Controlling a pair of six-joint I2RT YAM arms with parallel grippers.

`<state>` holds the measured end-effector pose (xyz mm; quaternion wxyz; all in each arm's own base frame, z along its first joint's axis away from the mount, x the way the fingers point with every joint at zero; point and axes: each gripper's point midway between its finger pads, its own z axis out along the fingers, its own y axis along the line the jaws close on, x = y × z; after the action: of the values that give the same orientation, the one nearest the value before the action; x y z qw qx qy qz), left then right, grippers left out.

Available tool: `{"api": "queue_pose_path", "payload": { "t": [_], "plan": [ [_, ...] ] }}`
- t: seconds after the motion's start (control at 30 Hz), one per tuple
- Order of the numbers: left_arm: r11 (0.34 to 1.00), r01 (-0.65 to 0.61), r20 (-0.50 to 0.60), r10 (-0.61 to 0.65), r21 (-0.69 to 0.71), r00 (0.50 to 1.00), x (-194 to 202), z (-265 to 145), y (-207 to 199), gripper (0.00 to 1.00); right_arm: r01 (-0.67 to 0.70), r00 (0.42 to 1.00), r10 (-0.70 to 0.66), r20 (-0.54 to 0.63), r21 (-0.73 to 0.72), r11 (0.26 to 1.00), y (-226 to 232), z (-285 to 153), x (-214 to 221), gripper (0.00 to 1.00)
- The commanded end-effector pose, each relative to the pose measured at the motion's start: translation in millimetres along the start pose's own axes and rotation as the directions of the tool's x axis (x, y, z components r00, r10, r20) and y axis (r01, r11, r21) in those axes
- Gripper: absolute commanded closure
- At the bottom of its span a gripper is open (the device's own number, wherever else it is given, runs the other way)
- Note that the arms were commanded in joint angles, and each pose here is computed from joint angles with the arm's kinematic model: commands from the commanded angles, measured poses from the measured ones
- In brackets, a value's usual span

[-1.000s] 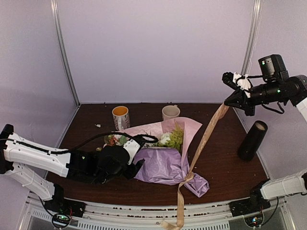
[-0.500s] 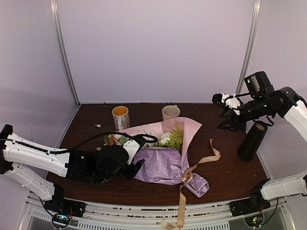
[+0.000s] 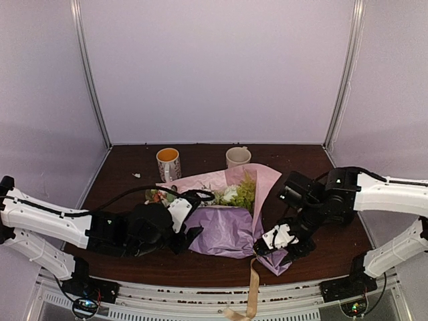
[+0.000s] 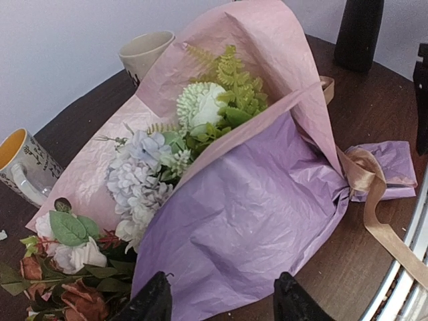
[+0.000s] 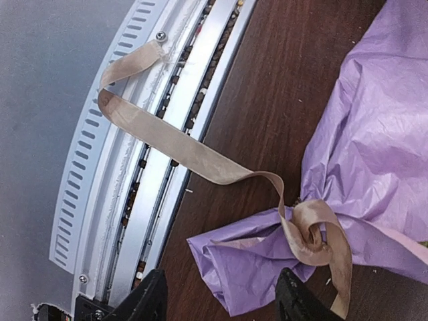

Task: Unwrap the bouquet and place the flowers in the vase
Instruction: Untie the ribbon from the tied bouquet.

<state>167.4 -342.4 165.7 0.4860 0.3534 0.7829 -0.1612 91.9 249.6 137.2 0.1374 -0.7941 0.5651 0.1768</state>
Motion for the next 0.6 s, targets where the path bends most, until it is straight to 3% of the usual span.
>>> {"api": "queue_pose_path", "payload": {
  "t": [0.0, 0.23, 0.43, 0.57],
  "plan": [
    [0.989, 0.135, 0.069, -0.131, -0.054, 0.989, -5.9, -18.1, 23.0, 0.45, 0.109, 0.993, -0.105, -0.058, 0.068, 0.992, -21.2, 31.0, -23.0, 0.44],
    [0.966, 0.249, 0.104, -0.24, -0.077, 0.965, 7.4, -35.9, 42.0, 0.47, 0.241, 0.943, -0.223, -0.245, 0.042, 0.97, -27.8, 85.5, -34.7, 0.45],
    [0.964, 0.25, 0.113, -0.239, -0.093, 0.964, 12.1, -45.2, 49.4, 0.47, 0.322, 0.874, -0.274, -0.402, 0.055, 0.945, -36.9, 107.4, -21.2, 0.48],
    [0.966, 0.24, 0.12, -0.228, -0.096, 0.966, 10.4, -46.9, 50.9, 0.47, 0.318, 0.853, -0.282, -0.439, 0.009, 0.948, -33.4, 110.7, -14.9, 0.54]
  ]
}}
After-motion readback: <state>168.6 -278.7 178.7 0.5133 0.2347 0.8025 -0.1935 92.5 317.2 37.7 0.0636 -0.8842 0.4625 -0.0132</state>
